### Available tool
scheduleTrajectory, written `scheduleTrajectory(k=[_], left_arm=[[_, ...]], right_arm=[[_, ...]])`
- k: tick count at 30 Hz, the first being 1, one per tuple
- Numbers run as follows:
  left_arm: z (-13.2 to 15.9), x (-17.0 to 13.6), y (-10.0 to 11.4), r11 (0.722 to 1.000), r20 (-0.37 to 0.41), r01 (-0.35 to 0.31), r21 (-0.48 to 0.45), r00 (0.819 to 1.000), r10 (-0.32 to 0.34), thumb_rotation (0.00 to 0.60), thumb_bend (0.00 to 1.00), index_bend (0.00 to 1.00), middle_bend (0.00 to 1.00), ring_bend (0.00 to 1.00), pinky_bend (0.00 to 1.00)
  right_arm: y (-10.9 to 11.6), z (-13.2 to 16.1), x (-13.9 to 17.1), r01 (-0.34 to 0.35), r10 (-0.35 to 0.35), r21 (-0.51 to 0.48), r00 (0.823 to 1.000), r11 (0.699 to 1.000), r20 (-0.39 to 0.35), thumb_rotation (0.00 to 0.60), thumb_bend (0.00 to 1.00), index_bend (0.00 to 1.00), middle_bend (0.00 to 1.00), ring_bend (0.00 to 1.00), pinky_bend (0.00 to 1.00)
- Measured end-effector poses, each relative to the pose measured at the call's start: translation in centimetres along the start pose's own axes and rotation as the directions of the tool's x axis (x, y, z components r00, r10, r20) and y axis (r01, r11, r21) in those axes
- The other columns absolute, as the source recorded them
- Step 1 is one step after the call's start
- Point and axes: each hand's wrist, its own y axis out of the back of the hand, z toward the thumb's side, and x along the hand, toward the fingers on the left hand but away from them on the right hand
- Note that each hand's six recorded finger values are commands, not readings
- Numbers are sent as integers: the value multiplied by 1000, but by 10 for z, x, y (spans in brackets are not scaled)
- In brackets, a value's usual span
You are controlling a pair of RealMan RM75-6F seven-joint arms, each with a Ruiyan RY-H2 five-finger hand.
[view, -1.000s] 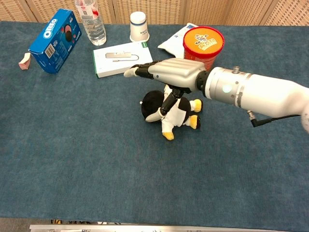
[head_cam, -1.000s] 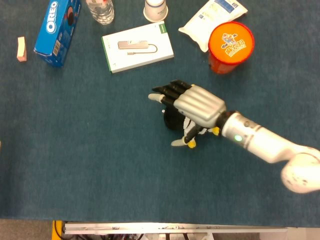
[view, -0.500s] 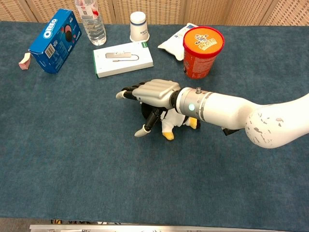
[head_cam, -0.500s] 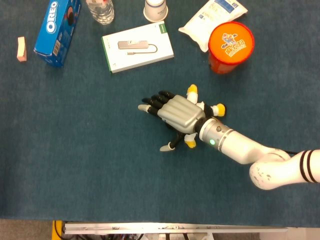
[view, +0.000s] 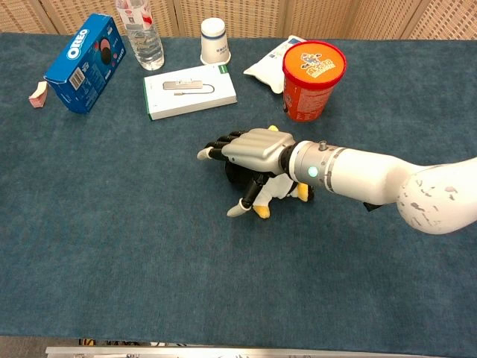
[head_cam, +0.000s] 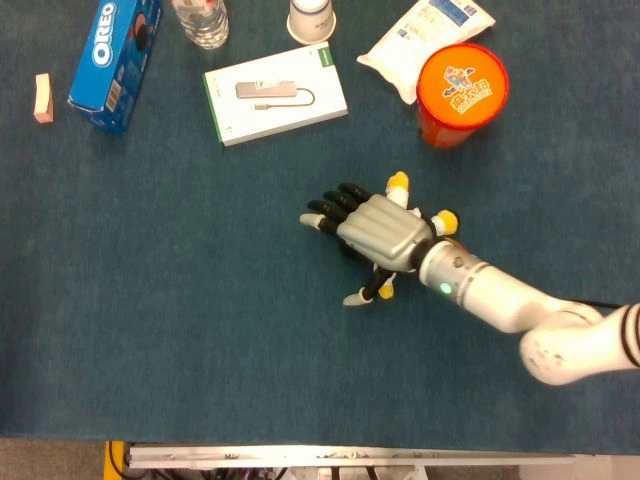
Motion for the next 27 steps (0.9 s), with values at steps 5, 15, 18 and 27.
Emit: scheduleTrajectory(k=[5,15,18,27], left_arm=[[1,2,-1,1000,3,2,0,1000,-2,600,249,0,0,0,20],[-3,0,-1,1000,-10,4,1,1000,-4,600,248,0,0,0,20],[-4,-1,-1,1000,-15,4,-2,1000,-4,600,249,0,0,0,20],[-4,-2,-1,1000,-8,2,-2,1000,-2,600,249,0,0,0,20]], right_arm=[[14,-4,10,51,-51,-39,999,998,-2,350,0,0,5,0,0],[8,5,-12,34,-35,-34,999,999,-15,350,0,0,6,0,0],[0,7,-15,10,-11,-2,1000,1000,-16,350,0,0,5,0,0],[-5,0,8,5,-5,30,1000,1000,0,349,0,0,5,0,0]])
